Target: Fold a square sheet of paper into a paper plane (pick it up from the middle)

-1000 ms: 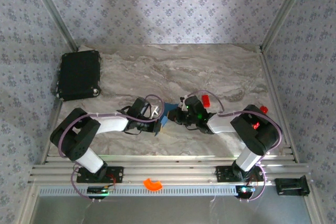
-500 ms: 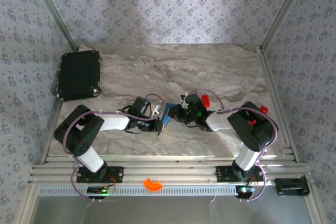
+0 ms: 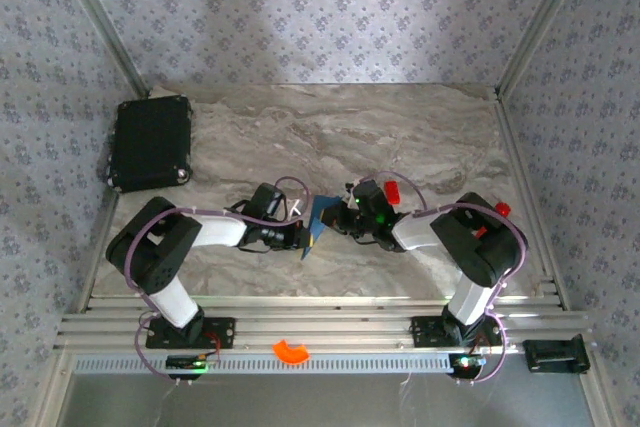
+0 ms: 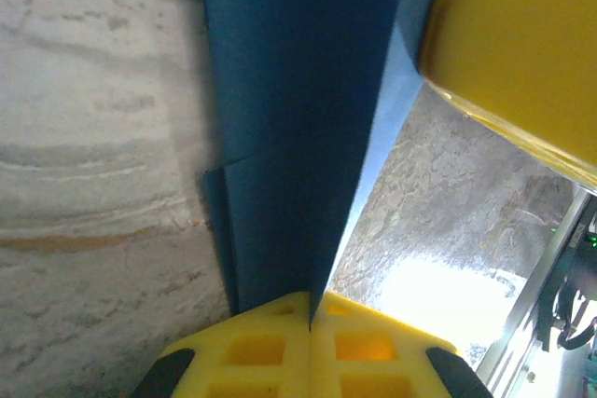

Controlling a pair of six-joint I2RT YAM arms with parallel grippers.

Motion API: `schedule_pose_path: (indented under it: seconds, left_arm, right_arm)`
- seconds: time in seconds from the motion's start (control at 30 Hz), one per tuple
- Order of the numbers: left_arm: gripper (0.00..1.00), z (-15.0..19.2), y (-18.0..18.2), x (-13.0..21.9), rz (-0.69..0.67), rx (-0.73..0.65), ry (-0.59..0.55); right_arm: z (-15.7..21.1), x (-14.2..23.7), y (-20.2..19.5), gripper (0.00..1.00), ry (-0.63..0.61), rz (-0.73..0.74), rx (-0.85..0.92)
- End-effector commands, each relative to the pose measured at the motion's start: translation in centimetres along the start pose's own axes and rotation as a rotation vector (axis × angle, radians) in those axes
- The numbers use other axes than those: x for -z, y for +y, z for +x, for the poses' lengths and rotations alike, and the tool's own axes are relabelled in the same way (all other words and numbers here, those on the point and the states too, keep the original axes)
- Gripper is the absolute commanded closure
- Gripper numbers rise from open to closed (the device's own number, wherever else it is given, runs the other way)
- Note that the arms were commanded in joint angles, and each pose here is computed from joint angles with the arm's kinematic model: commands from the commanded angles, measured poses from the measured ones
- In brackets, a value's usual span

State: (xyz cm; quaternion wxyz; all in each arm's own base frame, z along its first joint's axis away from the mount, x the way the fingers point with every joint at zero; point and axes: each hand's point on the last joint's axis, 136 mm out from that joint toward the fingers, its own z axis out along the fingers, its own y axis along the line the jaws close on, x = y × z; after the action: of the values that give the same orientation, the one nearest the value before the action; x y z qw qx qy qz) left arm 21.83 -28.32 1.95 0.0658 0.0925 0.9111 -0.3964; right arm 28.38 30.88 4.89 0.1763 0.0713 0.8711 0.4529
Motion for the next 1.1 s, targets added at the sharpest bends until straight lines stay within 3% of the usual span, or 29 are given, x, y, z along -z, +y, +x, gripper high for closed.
schedule_pose_path:
  seconds: [0.0, 0.17, 1.07]
  left_arm:
    - [0.95, 1.0, 1.4, -0.7, -0.021, 0.042, 0.02]
    - [1.0, 1.1, 1.6, -0.6, -0.015, 0.056, 0.002]
    - [1.0, 1.0, 2.7, -0.6, -0.022, 0.124, -0.004]
  right_arm:
    - [-0.4, -0.4, 0.4, 0.92, 0.009, -0.018, -0.006]
    - [-0.6, -0.7, 0.3, 0.92, 0.015, -0.022, -0.007]
    - [-0.4, -2.2, -0.4, 0.91, 0.075, 0.021, 0.002]
